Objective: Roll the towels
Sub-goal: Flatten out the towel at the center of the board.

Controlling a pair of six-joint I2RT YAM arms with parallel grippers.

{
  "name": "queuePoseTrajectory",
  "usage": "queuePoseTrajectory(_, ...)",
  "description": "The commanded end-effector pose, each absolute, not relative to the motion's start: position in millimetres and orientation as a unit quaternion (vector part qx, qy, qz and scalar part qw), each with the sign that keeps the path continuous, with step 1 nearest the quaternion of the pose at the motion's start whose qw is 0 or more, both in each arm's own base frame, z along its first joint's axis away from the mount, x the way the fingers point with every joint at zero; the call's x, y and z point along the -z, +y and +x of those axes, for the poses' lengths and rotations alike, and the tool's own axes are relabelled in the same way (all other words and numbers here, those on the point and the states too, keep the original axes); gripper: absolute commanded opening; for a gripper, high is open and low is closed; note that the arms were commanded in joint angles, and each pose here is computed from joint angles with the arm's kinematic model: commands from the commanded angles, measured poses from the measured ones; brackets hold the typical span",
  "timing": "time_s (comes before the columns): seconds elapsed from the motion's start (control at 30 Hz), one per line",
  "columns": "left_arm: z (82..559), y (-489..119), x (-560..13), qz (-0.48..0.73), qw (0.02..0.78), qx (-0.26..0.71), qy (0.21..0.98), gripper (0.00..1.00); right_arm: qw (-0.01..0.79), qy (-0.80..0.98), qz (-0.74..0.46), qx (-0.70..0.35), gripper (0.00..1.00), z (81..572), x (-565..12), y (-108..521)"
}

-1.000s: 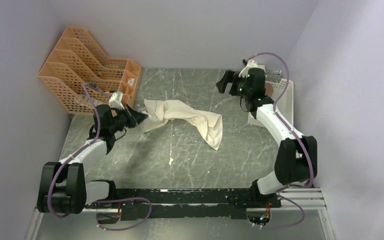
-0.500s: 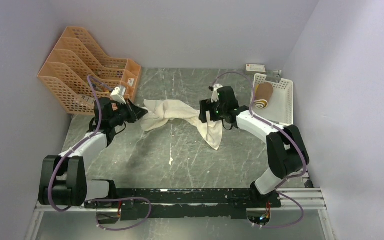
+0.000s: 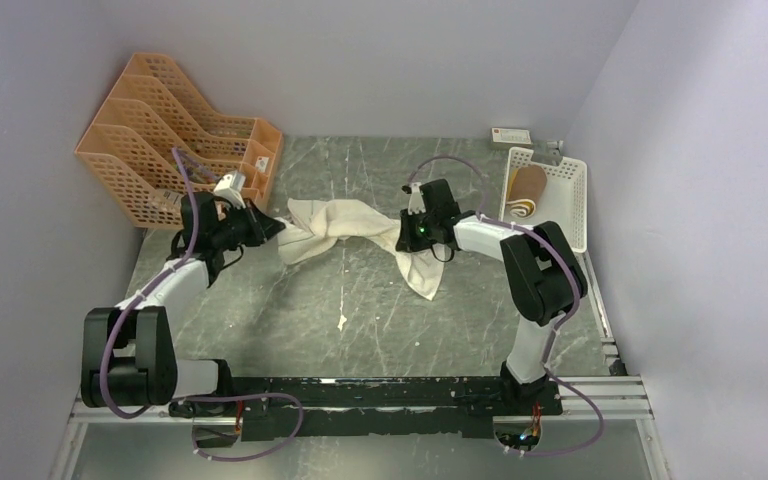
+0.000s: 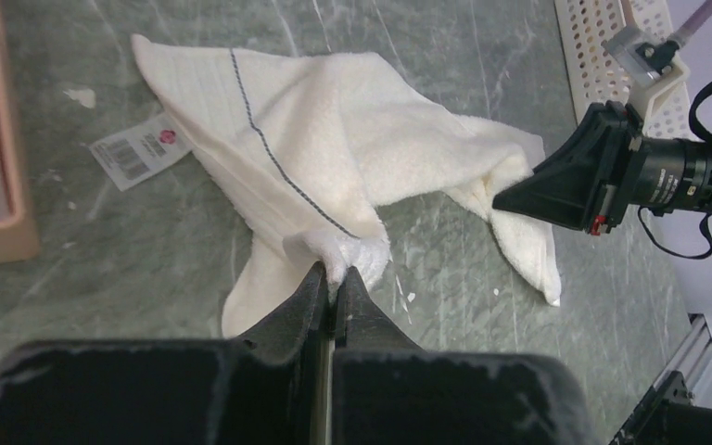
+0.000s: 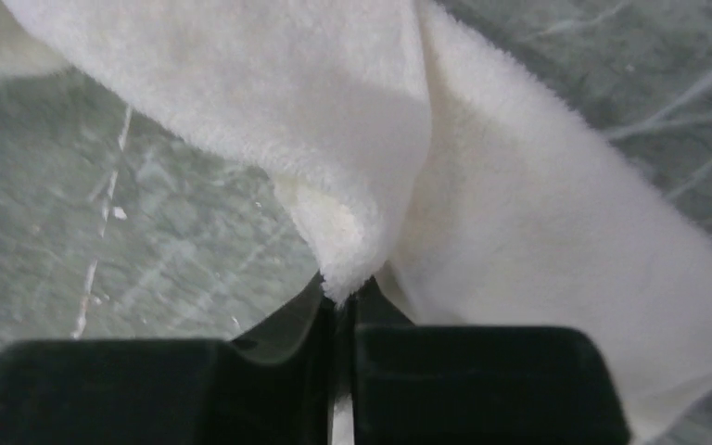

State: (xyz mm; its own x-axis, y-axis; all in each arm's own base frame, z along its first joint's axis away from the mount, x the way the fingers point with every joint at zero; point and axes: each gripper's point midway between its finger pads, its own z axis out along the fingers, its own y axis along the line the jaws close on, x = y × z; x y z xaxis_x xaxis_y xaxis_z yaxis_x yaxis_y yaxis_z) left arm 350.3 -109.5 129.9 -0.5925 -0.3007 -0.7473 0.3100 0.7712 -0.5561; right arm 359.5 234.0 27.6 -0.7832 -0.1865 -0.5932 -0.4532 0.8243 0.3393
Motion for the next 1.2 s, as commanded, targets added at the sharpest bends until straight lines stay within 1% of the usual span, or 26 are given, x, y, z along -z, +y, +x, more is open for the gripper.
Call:
queuePoseTrajectory(0.0, 367.0, -87.2, -158.2, 0.005, 0.490, 0.318, 0.812, 0.07, 0.298, 0.895, -0.190, -0.271, 0.00, 373.5, -45.8, 253.0)
queuePoseTrajectory(0.07, 380.8, -74.3, -179.1, 0.015, 0.516, 0.306, 0.800, 0.07, 0.326, 0.887, -0.194, -0.264, 0.00, 390.9, -70.4, 249.5)
queuePoseTrajectory(0.13, 398.5, -58.4, -212.0, 0.021, 0.548, 0.295, 0.782, 0.07, 0.371, 0.873, -0.182, -0.261, 0.00, 417.9, -112.1, 238.6)
queuePoseTrajectory(0.23, 425.1, -34.8, -275.4, 0.013, 0.602, 0.293, 0.743, 0.07, 0.457, 0.834, -0.159, -0.265, 0.00, 458.7, -199.1, 219.3)
queuePoseTrajectory(0.33, 439.6, -33.8, -353.6, 0.045, 0.673, 0.308, 0.671, 0.07, 0.537, 0.790, -0.166, -0.245, 0.00, 482.3, -291.5, 209.2)
queuePoseTrajectory(0.43, 443.1, -47.0, -402.7, 0.102, 0.697, 0.342, 0.621, 0.07, 0.590, 0.752, -0.176, -0.236, 0.00, 481.7, -362.8, 205.1)
queuePoseTrajectory(0.53, 434.8, -61.9, -419.4, 0.153, 0.686, 0.378, 0.603, 0.07, 0.627, 0.722, -0.177, -0.235, 0.00, 461.6, -402.0, 197.6)
queuePoseTrajectory(0.57, 429.3, -65.4, -418.0, 0.164, 0.684, 0.384, 0.599, 0.07, 0.638, 0.712, -0.177, -0.234, 0.07, 451.7, -407.5, 194.2)
queuePoseTrajectory(0.6, 421.4, -68.9, -415.0, 0.173, 0.685, 0.389, 0.592, 0.12, 0.650, 0.701, -0.176, -0.234, 0.23, 439.6, -410.5, 190.1)
queuePoseTrajectory(0.63, 413.0, -71.0, -410.6, 0.178, 0.690, 0.389, 0.585, 0.32, 0.667, 0.686, -0.173, -0.234, 0.51, 426.1, -415.4, 185.1)
queuePoseTrajectory(0.67, 407.0, -70.1, -402.0, 0.171, 0.696, 0.382, 0.583, 0.58, 0.678, 0.679, -0.164, -0.229, 0.75, 416.1, -410.4, 178.1)
queuePoseTrajectory(0.7, 403.2, -67.5, -391.2, 0.157, 0.703, 0.369, 0.588, 0.98, 0.692, 0.668, -0.157, -0.224, 0.96, 403.5, -410.5, 171.2)
queuePoseTrajectory(0.73, 400.7, -62.4, -379.4, 0.138, 0.708, 0.351, 0.597, 0.96, 0.699, 0.667, -0.146, -0.214, 0.99, 395.2, -402.6, 163.2)
queuePoseTrajectory(0.8, 396.1, -51.9, -351.6, 0.107, 0.709, 0.311, 0.625, 0.95, 0.703, 0.671, -0.132, -0.195, 1.00, 382.6, -383.9, 150.1)
queuePoseTrajectory(0.97, 391.1, -21.5, -283.8, 0.026, 0.671, 0.224, 0.706, 0.95, 0.653, 0.728, -0.104, -0.181, 1.00, 379.9, -318.8, 140.6)
queuePoseTrajectory(1.0, 391.5, -18.8, -274.9, 0.020, 0.660, 0.217, 0.719, 0.96, 0.639, 0.742, -0.095, -0.181, 1.00, 383.2, -306.5, 141.0)
queuePoseTrajectory(1.07, 398.6, -19.0, -256.8, 0.021, 0.625, 0.223, 0.748, 0.96, 0.582, 0.790, -0.080, -0.176, 1.00, 396.5, -256.7, 143.6)
queuePoseTrajectory(1.17, 414.2, -42.1, -239.6, 0.065, 0.557, 0.275, 0.781, 0.95, 0.498, 0.849, -0.064, -0.165, 1.00, 413.6, -200.9, 146.6)
